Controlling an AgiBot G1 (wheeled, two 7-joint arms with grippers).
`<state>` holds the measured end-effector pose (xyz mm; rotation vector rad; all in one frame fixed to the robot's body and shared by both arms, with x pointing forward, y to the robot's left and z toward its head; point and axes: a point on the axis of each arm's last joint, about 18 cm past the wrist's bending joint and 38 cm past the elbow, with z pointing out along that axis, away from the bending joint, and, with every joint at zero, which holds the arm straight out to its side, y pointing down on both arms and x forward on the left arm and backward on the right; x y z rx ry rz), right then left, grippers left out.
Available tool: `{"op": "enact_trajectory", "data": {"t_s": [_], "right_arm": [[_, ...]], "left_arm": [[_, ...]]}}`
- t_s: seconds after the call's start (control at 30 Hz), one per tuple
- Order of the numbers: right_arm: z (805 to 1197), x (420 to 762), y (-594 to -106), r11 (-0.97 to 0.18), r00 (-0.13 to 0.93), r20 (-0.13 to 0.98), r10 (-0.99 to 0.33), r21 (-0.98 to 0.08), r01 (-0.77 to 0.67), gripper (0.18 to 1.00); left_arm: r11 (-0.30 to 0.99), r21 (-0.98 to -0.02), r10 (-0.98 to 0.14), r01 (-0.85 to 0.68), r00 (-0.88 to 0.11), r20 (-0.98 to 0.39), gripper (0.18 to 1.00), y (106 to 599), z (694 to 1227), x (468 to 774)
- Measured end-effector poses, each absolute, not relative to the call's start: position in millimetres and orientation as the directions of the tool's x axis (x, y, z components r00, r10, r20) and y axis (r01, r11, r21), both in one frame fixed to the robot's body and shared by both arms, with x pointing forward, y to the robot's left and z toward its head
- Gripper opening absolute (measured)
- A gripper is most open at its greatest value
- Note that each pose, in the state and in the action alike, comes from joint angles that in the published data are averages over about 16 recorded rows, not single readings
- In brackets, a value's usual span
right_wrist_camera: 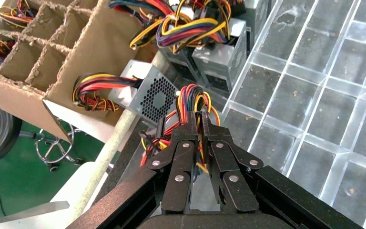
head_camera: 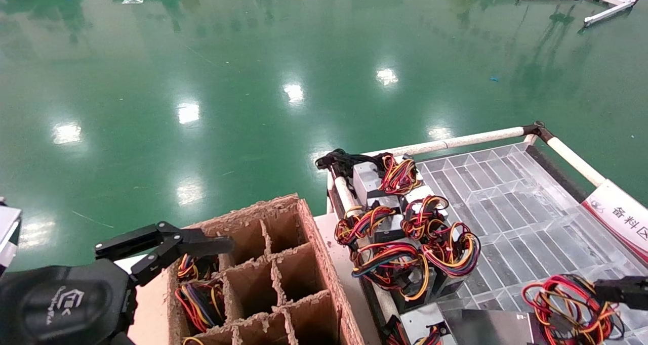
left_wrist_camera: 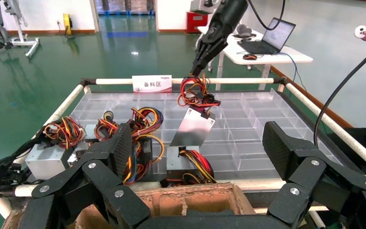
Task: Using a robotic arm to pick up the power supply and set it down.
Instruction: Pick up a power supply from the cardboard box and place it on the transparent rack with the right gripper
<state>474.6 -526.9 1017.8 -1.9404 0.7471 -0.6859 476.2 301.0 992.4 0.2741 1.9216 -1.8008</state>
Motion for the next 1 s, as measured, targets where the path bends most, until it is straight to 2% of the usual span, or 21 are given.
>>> {"op": "enact_trajectory", "data": {"t_s": [0.3,0.67,1.0], "right_arm": [[1028.8,494.1,-511.2,-0.424,0.677,0.174,-0.715,-0.878,-0.222,0.195],[1023.3,528.4,-484.3,-0.45,0.712,0.16,-0.683,-0.86,-0.239,0.195],[1020.6,537.7,-477.5,-0.449,0.721,0.156,-0.675,-0.862,-0.234,0.207]], "left_arm": [[0.11,-0.879,-0.181,0.464,-0.86,-0.476,1.0,301.0,992.4,476.2],[0.11,-0.879,-0.181,0.464,-0.86,-0.476,1.0,301.1,992.4,476.2],[0.11,-0.879,-0.181,0.463,-0.86,-0.476,1.0,301.1,992.4,476.2]]}}
